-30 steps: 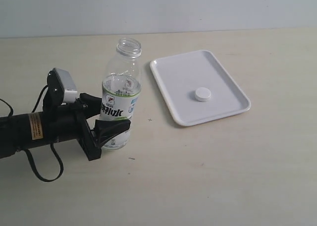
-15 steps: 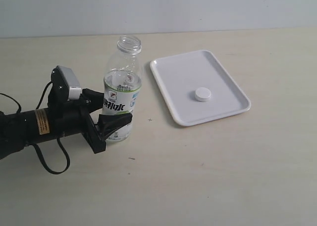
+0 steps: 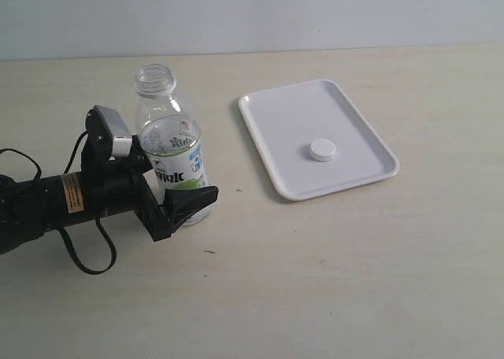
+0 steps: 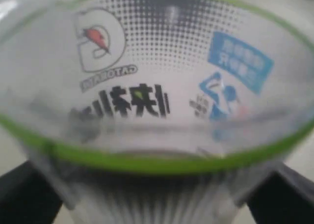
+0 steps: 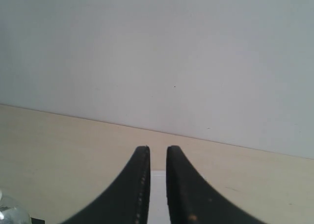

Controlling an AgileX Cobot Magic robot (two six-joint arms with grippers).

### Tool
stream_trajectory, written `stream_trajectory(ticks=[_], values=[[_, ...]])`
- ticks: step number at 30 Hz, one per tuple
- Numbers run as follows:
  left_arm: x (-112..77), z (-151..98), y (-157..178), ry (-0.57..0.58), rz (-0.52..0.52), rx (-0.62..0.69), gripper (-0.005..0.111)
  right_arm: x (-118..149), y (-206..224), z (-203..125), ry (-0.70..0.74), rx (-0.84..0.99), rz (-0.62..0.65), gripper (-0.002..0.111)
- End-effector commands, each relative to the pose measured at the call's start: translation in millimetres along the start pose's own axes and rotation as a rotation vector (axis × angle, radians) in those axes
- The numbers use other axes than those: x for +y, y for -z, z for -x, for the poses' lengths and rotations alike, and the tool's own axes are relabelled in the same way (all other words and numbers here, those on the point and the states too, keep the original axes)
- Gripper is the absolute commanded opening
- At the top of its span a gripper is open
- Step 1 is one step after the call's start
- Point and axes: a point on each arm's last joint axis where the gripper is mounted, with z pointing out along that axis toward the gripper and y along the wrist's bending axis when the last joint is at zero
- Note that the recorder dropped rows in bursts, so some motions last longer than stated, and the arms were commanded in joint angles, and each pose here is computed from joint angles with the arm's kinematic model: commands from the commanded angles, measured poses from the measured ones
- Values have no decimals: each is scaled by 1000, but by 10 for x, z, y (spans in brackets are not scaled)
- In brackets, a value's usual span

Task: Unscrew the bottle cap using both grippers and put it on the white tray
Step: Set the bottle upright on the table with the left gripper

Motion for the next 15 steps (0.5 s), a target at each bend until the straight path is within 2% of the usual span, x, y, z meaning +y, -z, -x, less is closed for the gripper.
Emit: stream_trajectory(ticks=[1,4,15], values=[[8,-13,-11,33,3,2,101,-8,2,-7,16,-6,-7,13],[-1,-14,-11,25,-7,4,105,-8,2,-8,16,-4,-7,13],[17,128,98,-38,-41,-16,105,-8,2,-8,16,-4,-7,13]])
